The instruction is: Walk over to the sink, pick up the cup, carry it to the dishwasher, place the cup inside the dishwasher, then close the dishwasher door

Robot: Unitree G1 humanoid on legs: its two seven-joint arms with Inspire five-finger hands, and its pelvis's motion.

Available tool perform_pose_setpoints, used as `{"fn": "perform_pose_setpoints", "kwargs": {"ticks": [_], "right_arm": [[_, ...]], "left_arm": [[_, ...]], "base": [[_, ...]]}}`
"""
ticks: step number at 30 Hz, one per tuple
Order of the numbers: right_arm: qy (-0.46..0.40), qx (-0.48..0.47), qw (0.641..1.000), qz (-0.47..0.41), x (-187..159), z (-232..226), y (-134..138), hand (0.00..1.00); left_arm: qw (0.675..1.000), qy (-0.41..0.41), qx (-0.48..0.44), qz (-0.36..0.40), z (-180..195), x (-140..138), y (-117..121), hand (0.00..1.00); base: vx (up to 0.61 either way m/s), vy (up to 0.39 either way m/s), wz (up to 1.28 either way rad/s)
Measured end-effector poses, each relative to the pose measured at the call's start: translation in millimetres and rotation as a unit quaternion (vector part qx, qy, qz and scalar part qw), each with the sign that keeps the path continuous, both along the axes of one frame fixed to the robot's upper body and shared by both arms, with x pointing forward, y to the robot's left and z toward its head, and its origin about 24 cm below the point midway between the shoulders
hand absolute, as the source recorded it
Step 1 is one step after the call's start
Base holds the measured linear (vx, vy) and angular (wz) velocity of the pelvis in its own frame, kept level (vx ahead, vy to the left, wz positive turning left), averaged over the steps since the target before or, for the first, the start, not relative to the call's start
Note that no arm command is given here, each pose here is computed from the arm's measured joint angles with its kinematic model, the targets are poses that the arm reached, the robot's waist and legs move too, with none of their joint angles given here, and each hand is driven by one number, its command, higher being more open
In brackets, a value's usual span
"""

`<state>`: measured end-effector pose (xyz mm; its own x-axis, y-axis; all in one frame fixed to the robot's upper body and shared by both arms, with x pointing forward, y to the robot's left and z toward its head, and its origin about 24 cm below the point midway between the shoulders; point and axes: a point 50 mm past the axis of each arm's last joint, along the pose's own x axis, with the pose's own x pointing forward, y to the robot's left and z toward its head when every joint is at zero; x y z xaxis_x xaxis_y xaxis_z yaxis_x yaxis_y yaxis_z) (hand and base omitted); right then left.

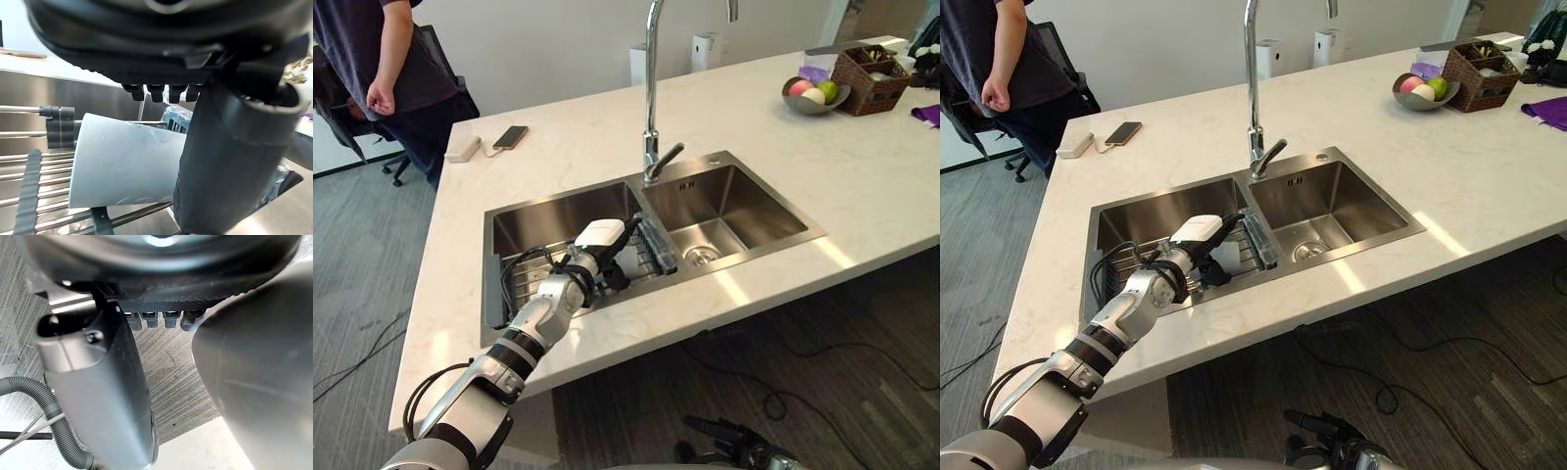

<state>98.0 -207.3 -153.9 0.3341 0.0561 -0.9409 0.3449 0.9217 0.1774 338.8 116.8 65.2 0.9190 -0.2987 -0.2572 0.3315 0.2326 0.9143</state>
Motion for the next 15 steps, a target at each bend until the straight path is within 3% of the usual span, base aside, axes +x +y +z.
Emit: {"fn": "perform_pose_setpoints", "kwargs": {"ticks": [15], "right_arm": [[0.024, 0.002, 1.000, 0.017, -1.4, 0.5, -1.6, 1.00]], "left_arm": [[0.995, 0.083, 0.021, 0.049, -4.3, 13.6, 12.1, 1.00]], "base": [[-0.01, -0.003, 0.00]]}}
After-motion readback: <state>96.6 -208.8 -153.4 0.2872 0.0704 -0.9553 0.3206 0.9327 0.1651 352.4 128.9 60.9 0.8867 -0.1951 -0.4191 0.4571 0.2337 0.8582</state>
